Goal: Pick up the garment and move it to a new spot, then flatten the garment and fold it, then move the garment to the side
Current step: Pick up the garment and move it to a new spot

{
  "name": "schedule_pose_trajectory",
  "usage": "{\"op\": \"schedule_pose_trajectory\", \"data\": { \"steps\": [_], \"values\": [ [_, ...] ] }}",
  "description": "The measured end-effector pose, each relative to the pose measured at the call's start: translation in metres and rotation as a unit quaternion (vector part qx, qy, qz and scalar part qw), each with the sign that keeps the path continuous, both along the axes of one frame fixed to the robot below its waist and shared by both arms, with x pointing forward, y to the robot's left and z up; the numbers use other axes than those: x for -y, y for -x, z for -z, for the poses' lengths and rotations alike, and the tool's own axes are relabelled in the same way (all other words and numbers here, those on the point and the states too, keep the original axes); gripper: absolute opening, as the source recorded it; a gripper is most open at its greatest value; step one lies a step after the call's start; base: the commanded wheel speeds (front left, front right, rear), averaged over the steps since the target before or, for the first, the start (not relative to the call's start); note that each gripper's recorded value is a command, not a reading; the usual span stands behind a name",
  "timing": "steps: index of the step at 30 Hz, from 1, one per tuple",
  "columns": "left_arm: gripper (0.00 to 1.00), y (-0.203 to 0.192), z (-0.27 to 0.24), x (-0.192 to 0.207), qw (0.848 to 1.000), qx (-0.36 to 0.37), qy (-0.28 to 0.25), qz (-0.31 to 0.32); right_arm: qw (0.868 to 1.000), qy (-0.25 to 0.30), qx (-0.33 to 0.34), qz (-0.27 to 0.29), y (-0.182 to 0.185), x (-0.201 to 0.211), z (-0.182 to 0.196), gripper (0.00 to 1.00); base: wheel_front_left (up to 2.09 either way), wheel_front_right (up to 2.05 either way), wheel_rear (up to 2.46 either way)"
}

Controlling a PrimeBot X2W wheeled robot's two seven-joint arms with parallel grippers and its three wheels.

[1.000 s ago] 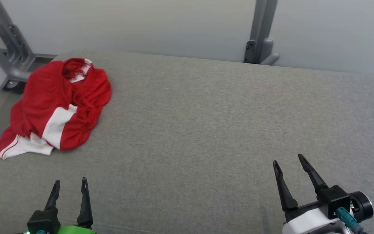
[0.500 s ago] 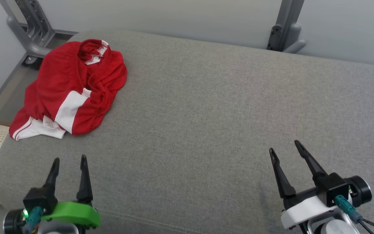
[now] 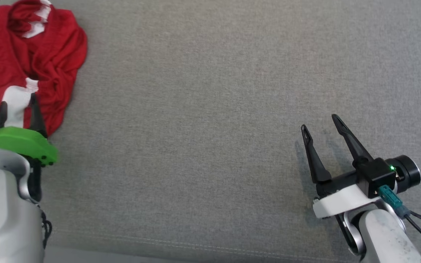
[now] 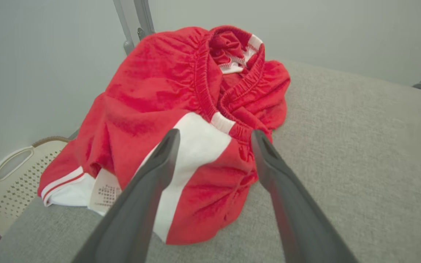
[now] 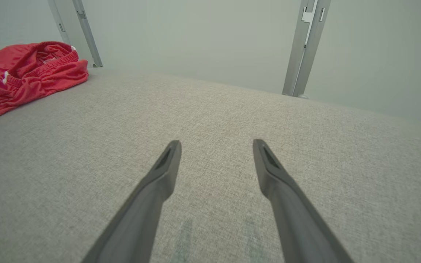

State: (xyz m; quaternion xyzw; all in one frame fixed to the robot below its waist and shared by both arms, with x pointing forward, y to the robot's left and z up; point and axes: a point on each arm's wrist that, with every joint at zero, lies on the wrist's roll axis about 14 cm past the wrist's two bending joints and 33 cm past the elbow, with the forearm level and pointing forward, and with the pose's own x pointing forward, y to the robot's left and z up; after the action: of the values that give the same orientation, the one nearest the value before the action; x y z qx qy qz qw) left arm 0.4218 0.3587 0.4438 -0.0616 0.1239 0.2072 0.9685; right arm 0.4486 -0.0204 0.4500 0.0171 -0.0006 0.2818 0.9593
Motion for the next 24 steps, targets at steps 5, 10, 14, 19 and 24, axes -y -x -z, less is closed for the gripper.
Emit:
{"op": "schedule_pose_trajectory", "data": {
  "steps": [5,10,14,19,24],
  "values": [
    [1.0,-0.013,0.055,-0.01,0.993,-0.118,0.018,0.004,1.0,-0.003,-0.024,0.02,-0.011,0.01,0.021,1.0,0.0,0.0,0.0],
    [0.0,-0.037,0.087,0.004,0.983,-0.177,0.018,0.045,0.997,0.007,-0.054,0.059,-0.007,0.037,0.041,1.0,0.0,0.0,0.0],
    [0.0,-0.046,0.092,0.014,0.981,-0.182,0.017,0.063,0.995,0.008,-0.063,0.078,-0.004,0.049,0.045,1.0,0.0,0.0,0.0],
    [0.0,-0.052,0.074,0.014,0.986,-0.151,0.02,0.066,0.995,0.0,-0.058,0.081,-0.001,0.048,0.037,1.0,0.0,0.0,0.0],
    [0.0,-0.094,-0.015,0.041,0.991,-0.018,-0.027,0.126,0.994,-0.01,-0.057,0.092,0.007,0.052,0.027,1.0,0.0,0.0,0.0]
  ]
}}
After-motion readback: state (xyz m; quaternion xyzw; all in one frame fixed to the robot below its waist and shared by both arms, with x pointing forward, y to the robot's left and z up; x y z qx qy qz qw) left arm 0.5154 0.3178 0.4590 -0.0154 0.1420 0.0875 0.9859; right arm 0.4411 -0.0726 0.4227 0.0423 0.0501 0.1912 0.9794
